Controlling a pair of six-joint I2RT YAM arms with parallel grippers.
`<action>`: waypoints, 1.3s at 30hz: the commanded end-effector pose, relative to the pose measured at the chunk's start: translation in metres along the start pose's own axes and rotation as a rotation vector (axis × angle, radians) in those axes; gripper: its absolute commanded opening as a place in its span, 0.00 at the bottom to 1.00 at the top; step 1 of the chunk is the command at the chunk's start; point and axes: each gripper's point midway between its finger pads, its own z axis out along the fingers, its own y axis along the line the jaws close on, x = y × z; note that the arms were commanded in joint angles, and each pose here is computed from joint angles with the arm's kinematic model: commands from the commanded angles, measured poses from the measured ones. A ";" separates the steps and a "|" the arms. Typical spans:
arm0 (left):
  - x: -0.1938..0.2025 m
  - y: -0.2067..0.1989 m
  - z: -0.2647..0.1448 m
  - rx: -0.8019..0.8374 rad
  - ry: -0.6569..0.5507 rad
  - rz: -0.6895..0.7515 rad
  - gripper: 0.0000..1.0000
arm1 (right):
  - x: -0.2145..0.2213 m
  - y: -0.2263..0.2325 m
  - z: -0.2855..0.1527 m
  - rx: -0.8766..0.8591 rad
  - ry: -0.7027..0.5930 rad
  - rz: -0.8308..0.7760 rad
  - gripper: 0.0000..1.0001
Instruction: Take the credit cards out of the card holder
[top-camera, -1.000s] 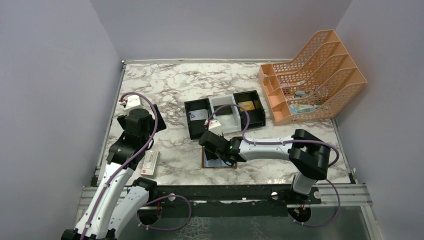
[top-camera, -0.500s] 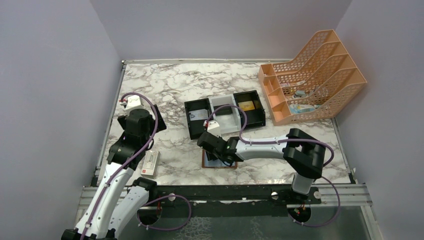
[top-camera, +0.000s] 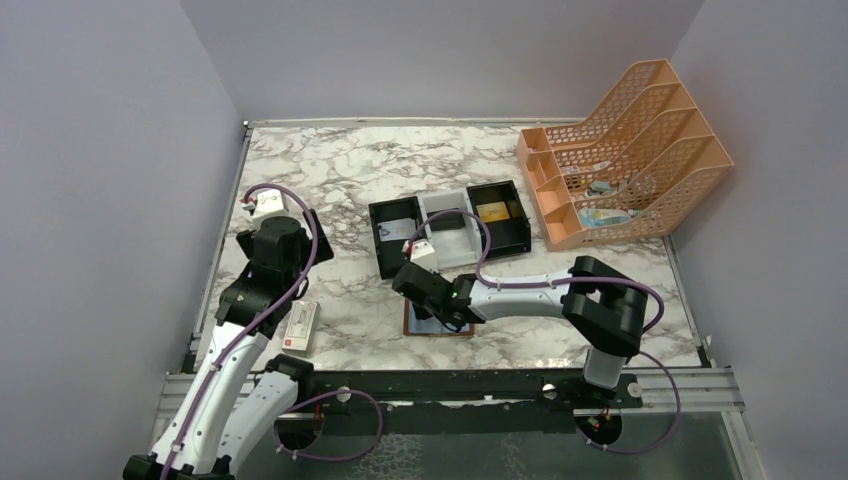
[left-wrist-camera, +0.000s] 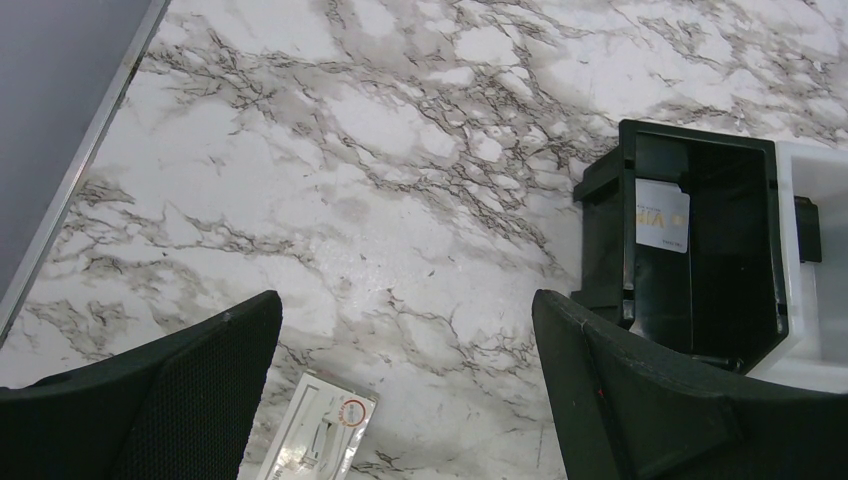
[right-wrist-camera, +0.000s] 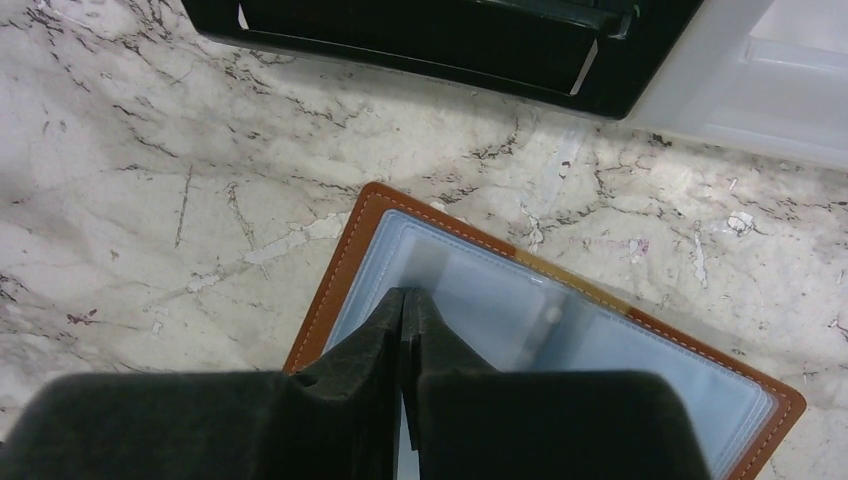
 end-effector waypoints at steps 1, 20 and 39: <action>0.004 -0.001 0.002 0.009 0.012 0.011 0.99 | 0.025 -0.003 0.004 -0.010 0.089 -0.078 0.03; 0.006 -0.004 0.003 0.026 0.026 0.020 0.99 | 0.000 -0.002 -0.018 0.019 0.068 -0.051 0.51; 0.009 -0.005 0.006 0.026 0.038 0.028 0.99 | 0.031 -0.015 -0.002 0.045 0.128 -0.088 0.17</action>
